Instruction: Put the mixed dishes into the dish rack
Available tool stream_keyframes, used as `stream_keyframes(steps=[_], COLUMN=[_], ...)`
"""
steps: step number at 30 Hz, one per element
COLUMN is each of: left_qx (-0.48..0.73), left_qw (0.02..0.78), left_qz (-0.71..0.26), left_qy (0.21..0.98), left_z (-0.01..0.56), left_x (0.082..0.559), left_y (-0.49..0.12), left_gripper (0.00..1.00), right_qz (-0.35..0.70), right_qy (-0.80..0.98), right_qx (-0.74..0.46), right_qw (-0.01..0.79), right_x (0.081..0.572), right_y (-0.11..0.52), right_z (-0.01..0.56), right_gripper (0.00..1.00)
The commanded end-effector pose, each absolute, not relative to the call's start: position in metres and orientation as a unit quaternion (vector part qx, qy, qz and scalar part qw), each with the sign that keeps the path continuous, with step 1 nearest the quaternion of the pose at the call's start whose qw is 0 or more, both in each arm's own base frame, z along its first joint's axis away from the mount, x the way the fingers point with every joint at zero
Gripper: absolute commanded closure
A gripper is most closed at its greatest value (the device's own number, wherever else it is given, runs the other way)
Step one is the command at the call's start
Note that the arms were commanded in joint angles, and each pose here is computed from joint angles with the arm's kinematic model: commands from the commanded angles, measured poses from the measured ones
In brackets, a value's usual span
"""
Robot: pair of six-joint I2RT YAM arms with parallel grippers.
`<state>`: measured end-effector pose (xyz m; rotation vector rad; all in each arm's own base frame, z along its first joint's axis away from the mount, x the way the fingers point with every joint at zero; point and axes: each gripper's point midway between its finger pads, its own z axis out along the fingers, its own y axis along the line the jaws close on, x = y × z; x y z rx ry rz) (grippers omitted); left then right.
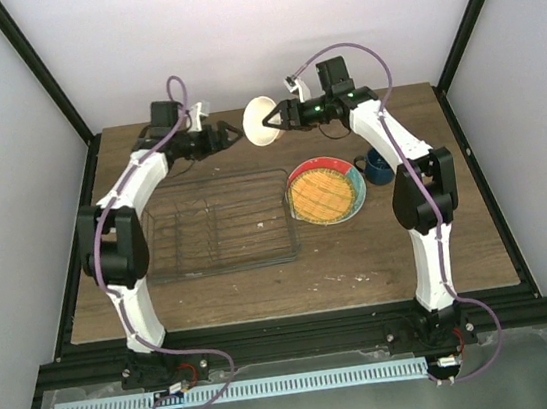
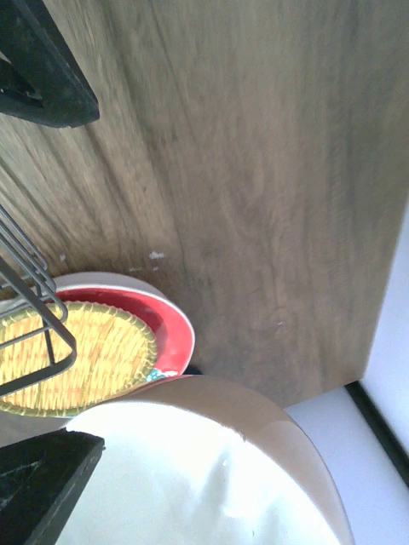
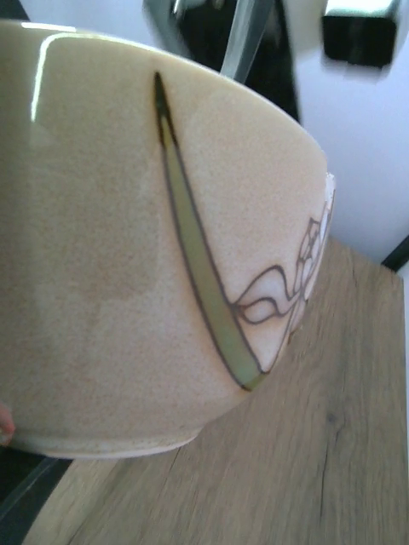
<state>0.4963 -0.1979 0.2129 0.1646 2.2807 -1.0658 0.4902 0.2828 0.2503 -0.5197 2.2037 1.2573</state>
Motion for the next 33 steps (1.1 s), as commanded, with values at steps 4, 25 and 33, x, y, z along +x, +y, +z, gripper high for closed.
stream_keyframes(steps=[4,25,33], left_qx=[0.065,0.018,0.011], left_qw=[0.395,0.422,0.432], left_qz=[-0.320,-0.234,-0.229], left_qy=[0.859,0.876,0.872], left_z=[0.283,0.275,0.274], left_x=[0.480,0.458,0.450], left_y=[-0.153,-0.118,-0.113], left_gripper=[0.00,0.00,0.00], right_qz=[0.342,-0.035,-0.159], right_qy=[0.853,0.845,0.847], right_qx=[-0.244,-0.412,-0.394], right_qw=[0.309,0.339,0.319], right_x=[0.470,0.354,0.356], right_y=[0.279,0.333,0.317], right_z=[0.264,0.221,0.173], right_gripper=[0.66,0.66,0.67])
